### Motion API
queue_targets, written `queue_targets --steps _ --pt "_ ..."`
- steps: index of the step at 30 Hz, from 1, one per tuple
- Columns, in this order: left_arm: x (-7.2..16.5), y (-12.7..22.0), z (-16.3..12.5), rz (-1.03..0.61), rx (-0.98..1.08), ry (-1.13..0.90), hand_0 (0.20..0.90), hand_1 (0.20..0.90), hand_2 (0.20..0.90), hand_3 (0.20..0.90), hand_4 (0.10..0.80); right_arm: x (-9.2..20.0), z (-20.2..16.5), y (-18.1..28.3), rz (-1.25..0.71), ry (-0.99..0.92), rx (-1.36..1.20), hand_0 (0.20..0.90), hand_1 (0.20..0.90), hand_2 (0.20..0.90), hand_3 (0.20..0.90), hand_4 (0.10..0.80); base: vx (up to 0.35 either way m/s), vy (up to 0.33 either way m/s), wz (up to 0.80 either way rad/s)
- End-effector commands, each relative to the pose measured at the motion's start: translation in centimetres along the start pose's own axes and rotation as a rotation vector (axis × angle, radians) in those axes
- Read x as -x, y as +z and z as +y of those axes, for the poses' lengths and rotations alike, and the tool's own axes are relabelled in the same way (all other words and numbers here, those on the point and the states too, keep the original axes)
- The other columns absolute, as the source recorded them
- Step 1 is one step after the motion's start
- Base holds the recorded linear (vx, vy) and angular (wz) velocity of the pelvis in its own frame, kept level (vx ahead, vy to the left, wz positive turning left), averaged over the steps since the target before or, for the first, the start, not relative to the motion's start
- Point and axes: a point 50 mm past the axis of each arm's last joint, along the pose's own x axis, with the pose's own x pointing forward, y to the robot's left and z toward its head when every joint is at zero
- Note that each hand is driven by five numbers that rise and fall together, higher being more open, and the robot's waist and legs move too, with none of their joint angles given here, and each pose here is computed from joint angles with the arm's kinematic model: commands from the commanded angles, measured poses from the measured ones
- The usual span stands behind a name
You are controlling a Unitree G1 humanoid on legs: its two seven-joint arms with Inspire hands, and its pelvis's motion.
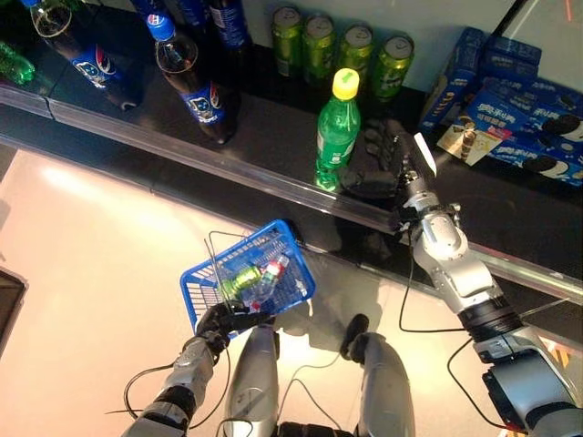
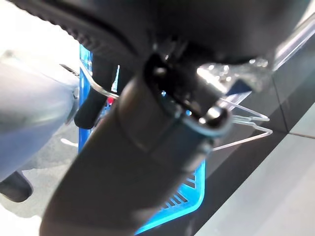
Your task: Pick up the drink and place into the basket.
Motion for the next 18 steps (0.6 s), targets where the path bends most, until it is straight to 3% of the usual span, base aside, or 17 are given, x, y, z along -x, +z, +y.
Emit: queue_targets --steps 1,18 --pt "1.4 -0.2 1.8 -0.060 -0.090 -0.029 0.300 0.300 0.300 0.200 0.100 -2.3 -0.5 8.1 -0.295 0.031 -0.043 0.900 0.900 0.900 0.900 0.800 0.000 0.000 0.00" --pt "1.3 0.6 1.9 -0.058 -0.130 -0.045 0.300 0.300 0.300 0.200 0.100 -3.7 0.3 8.6 -0.233 0.102 -0.131 0.900 0.900 0.900 0.900 0.800 0.008 -0.009 0.04"
